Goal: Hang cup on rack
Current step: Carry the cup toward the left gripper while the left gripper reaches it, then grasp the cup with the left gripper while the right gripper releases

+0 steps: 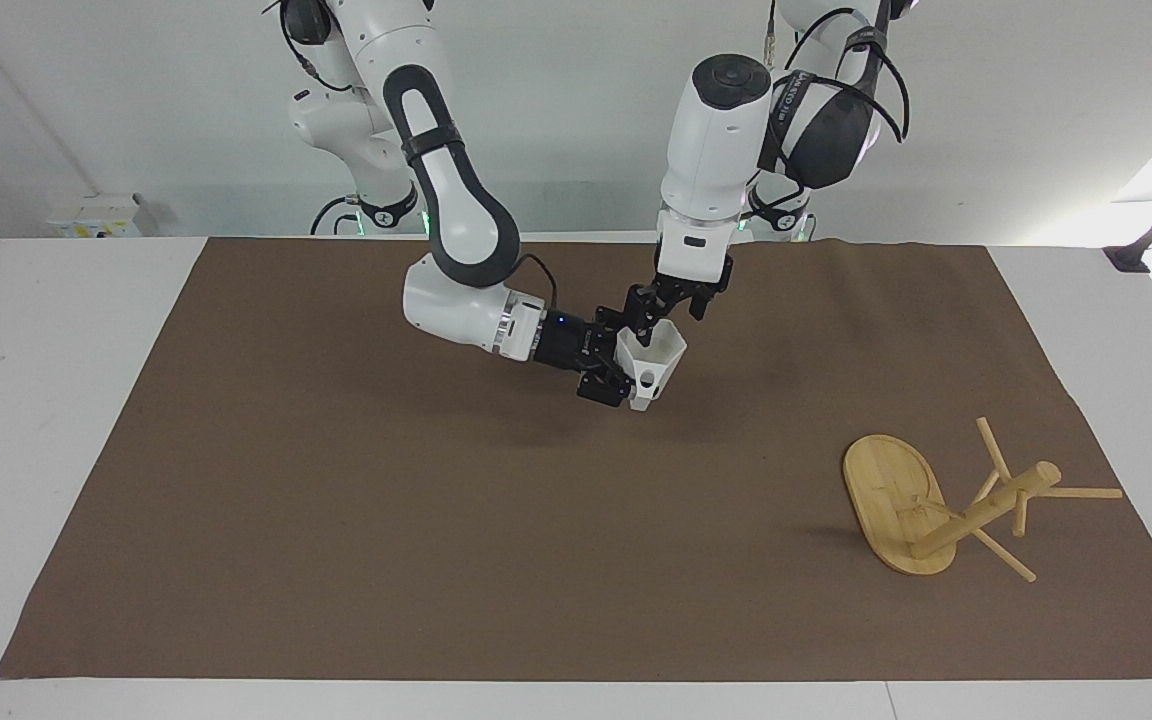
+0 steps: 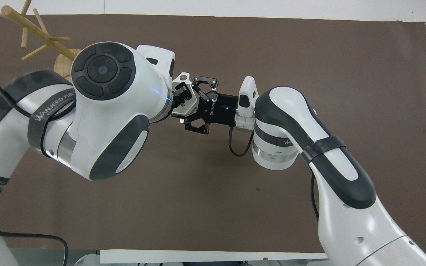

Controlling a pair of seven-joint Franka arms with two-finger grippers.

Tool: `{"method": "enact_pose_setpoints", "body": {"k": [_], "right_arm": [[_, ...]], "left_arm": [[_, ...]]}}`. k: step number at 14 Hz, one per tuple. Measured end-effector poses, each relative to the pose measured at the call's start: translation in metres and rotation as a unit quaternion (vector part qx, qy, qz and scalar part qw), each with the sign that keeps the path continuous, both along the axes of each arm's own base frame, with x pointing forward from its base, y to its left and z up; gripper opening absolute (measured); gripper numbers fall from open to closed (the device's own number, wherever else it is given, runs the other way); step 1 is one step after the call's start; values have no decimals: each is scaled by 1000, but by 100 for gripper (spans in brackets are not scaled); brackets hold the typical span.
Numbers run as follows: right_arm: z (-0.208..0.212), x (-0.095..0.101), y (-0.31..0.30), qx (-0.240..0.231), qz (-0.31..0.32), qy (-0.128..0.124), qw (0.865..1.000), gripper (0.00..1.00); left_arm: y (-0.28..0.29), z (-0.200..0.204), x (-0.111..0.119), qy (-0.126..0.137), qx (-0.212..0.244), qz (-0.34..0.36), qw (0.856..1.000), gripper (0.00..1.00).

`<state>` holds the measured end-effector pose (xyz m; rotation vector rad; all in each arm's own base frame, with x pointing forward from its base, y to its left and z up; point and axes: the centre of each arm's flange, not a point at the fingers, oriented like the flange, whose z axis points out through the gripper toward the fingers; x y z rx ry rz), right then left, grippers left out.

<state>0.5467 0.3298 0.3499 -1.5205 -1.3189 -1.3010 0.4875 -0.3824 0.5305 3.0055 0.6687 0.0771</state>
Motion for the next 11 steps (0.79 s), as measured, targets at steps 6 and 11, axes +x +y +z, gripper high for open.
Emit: {"method": "enact_pose_setpoints", "body": {"k": [6,11], "right_arm": [[-2,1,-2,-1,-4,0,1000,79],[-5,2,-4,-3,-6,2,1000,79]], "left_arm": [[7,-5,16,-30,-14,-48,998,5],[5,-8,17,-33,-14,-55,998,5]]}}
